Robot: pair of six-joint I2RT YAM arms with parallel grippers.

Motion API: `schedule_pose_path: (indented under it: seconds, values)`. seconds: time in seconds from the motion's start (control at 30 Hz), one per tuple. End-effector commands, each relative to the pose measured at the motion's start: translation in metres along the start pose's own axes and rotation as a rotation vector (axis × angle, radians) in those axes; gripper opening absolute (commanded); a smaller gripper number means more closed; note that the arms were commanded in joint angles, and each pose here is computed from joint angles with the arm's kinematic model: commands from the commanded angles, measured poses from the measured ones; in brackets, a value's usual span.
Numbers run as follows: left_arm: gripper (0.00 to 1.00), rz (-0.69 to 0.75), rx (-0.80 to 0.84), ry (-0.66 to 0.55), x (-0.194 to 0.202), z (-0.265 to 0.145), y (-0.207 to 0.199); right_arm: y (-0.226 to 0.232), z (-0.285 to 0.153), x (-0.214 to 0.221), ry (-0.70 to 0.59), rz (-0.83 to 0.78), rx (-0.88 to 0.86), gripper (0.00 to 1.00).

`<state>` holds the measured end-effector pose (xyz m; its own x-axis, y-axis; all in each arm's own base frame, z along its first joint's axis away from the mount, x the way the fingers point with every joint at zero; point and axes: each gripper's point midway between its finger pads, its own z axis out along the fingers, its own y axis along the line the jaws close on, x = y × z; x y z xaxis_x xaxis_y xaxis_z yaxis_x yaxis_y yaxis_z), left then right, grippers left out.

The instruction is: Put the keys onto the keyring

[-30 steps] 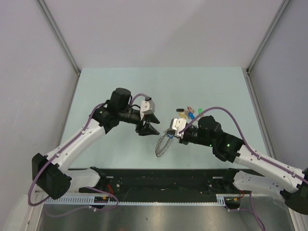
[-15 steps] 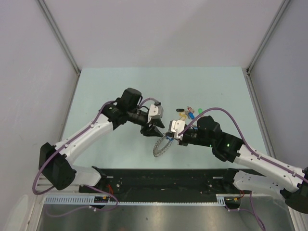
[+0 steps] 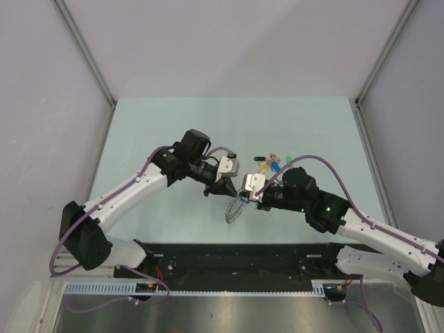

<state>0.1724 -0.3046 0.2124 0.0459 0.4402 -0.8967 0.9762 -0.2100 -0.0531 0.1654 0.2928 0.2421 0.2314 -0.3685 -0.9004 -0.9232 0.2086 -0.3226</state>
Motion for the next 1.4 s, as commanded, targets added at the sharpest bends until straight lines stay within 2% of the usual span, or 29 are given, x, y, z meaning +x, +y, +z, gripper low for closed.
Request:
schedule_pose_path:
  seconds: [0.0,0.2,0.37,0.5,0.7,0.97,1.37]
  values:
    - [0.01,-0.008,0.112,-0.048,-0.012,-0.005,-0.028,-0.017,-0.011,-0.035,-0.081,-0.038,0.065,0.00]
    - [0.01,-0.015,0.021,-0.073,-0.021,-0.008,-0.018,-0.022,-0.018,-0.027,-0.038,-0.027,0.107,0.00]
    - [0.00,-0.045,-0.117,-0.117,-0.034,-0.016,-0.004,-0.021,-0.022,-0.019,-0.006,0.002,0.116,0.00]
    - [0.01,-0.072,-0.140,-0.174,-0.048,-0.018,-0.002,-0.017,-0.021,-0.015,-0.001,0.020,0.105,0.00]
    - [0.01,-0.099,-0.189,-0.260,-0.066,-0.024,0.002,-0.011,-0.014,-0.016,-0.029,0.046,0.091,0.00]
    - [0.00,-0.144,-0.269,-0.327,-0.071,-0.030,0.008,-0.007,-0.003,-0.024,-0.106,0.087,0.092,0.00]
    - [0.00,-0.133,-0.326,-0.395,-0.079,-0.039,0.007,-0.023,-0.001,-0.013,-0.115,0.147,0.217,0.00]
